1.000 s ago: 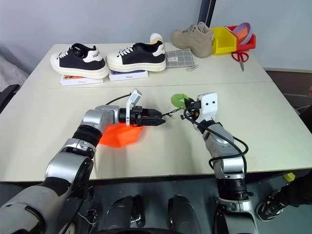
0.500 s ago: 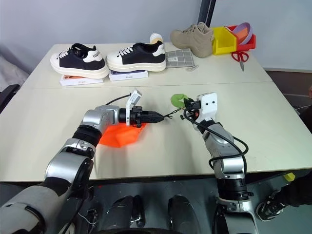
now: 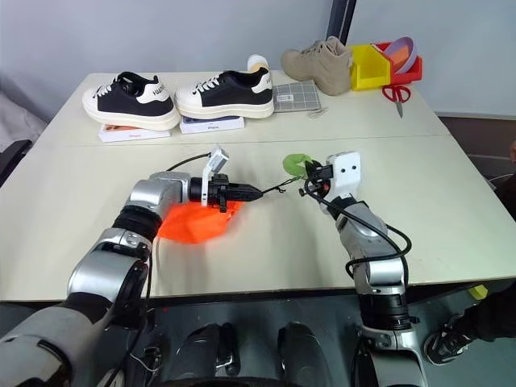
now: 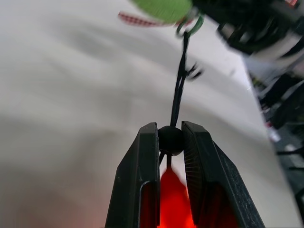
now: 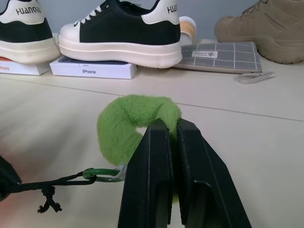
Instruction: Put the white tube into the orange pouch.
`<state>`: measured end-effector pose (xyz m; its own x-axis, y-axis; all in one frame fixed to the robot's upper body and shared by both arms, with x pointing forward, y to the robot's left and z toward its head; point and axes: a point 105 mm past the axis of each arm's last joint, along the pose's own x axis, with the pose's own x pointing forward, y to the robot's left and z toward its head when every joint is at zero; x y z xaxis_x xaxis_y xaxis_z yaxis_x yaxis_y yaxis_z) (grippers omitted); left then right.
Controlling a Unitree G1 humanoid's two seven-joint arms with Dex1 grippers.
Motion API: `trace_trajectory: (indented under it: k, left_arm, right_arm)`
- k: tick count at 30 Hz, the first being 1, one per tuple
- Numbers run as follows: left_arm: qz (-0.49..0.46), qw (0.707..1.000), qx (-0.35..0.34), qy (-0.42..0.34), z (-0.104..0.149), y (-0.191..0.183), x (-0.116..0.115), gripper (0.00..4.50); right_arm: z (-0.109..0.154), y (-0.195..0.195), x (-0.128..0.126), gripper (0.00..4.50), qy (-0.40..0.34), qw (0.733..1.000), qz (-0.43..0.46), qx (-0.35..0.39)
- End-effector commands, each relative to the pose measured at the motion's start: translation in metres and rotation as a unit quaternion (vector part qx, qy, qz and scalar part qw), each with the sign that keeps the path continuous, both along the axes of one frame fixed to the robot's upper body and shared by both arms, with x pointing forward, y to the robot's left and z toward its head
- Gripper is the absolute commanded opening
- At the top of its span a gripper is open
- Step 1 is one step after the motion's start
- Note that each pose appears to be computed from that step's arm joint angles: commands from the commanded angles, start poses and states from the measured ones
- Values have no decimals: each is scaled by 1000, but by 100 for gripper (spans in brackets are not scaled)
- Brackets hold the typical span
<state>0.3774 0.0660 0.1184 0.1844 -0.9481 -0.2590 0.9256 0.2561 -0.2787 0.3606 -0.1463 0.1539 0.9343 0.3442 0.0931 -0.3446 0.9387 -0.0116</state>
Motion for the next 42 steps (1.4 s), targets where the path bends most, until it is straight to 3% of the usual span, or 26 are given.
trace_trajectory:
  k: [1, 22, 29, 32, 33, 36, 38, 39, 42]
  left_arm:
    - [-10, 999, 25, -35, 2, 11, -1, 19]
    - [-43, 982, 169, -69, -27, 65, -28, 19]
    - [-48, 986, 151, -60, -21, 67, -35, 19]
    - [-42, 990, 123, -55, -14, 63, -36, 164]
    - [-40, 991, 116, -55, -11, 63, -36, 214]
    - [-10, 994, 78, -69, 1, 63, -35, 347]
    - [15, 996, 52, -77, 10, 65, -34, 356]
    - [33, 995, 36, -82, 16, 68, -33, 356]
    - [100, 989, 0, -106, 31, 88, -33, 356]
  right_arm:
    - [21, -4, 0, 0, -40, 999, -7, 5]
    - [14, -10, 5, 0, -27, 999, -26, -4]
    - [6, -10, 5, 0, -12, 999, -25, -15]
    - [2, -1, 3, 0, 4, 1000, 0, -10]
    - [1, 1, 2, 71, 9, 1000, 7, -9]
    - [0, 5, -1, 178, 12, 1000, 16, -7]
    - [-1, 5, -3, 301, 13, 1000, 17, -4]
    - [-2, 5, -4, 335, 14, 1000, 17, -7]
    - [-3, 3, -6, 335, 11, 1000, 15, -16]
